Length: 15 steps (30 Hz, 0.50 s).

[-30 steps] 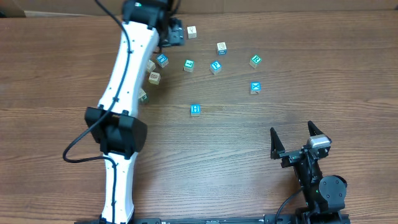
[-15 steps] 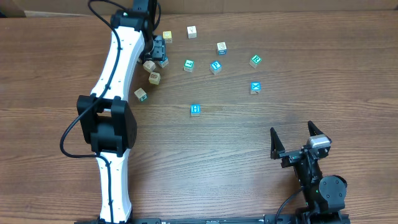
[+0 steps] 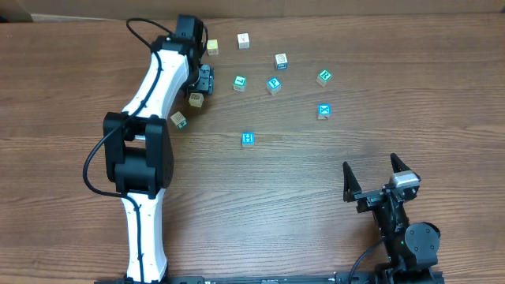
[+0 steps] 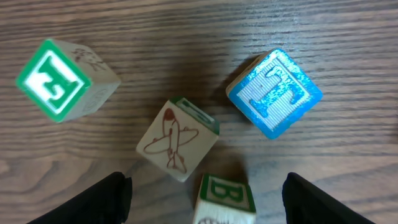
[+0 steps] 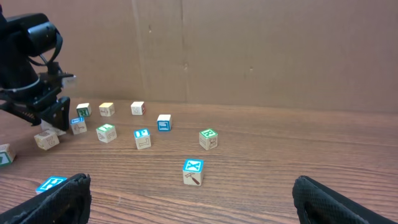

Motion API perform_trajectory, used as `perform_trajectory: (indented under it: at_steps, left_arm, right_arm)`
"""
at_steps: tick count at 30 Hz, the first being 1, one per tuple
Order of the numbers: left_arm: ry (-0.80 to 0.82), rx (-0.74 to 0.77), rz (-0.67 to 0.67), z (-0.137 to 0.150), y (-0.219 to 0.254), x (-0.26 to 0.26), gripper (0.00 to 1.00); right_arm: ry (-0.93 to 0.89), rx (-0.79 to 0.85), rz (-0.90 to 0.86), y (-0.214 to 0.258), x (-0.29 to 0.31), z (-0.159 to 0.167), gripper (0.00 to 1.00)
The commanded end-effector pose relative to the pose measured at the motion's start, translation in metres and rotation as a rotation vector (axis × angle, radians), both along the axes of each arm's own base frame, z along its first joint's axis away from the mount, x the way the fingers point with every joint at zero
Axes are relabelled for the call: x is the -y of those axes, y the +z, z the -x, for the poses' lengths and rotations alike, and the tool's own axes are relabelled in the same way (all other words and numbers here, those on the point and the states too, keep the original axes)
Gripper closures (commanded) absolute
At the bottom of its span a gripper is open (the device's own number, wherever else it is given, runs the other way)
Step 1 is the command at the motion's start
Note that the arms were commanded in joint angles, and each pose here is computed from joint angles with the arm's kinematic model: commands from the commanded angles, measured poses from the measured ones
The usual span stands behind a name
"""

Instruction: Form a tower

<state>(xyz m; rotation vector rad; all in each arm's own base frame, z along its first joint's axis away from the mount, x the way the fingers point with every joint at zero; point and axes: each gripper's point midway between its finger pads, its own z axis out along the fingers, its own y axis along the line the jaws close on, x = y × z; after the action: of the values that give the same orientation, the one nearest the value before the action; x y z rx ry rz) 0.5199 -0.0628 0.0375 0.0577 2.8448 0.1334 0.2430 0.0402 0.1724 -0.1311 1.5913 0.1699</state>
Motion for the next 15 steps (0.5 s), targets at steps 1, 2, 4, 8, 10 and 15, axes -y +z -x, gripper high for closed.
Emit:
perform_trajectory:
  at_steps: [1, 2, 4, 8, 10, 15]
  left_arm:
    - [-0.020, 0.007, -0.014, -0.002, -0.008, -0.005, 0.25]
    - [-0.019, 0.013, -0.013, -0.003, -0.009, -0.005, 0.25]
    - [-0.012, 0.033, -0.010, -0.008, -0.011, -0.008, 0.25]
    - [-0.001, 0.058, -0.007, -0.013, -0.012, -0.013, 0.25]
    - [0.007, 0.070, -0.006, -0.016, -0.014, -0.017, 0.25]
    - [0.020, 0.091, -0.002, -0.019, -0.021, -0.023, 0.25]
  right_arm:
    - [0.001, 0.003, 0.001, -0.002, -0.001, 0.000, 0.00]
    - [0.001, 0.003, 0.001, -0.002, -0.001, 0.000, 0.00]
    - [0.001, 0.003, 0.001, -0.002, -0.001, 0.000, 0.00]
    - [0.001, 0.003, 0.001, -0.002, -0.001, 0.000, 0.00]
    - [0.001, 0.003, 0.001, -0.002, -0.001, 0.000, 0.00]
    - [0.001, 0.003, 0.001, -0.002, -0.001, 0.000, 0.00]
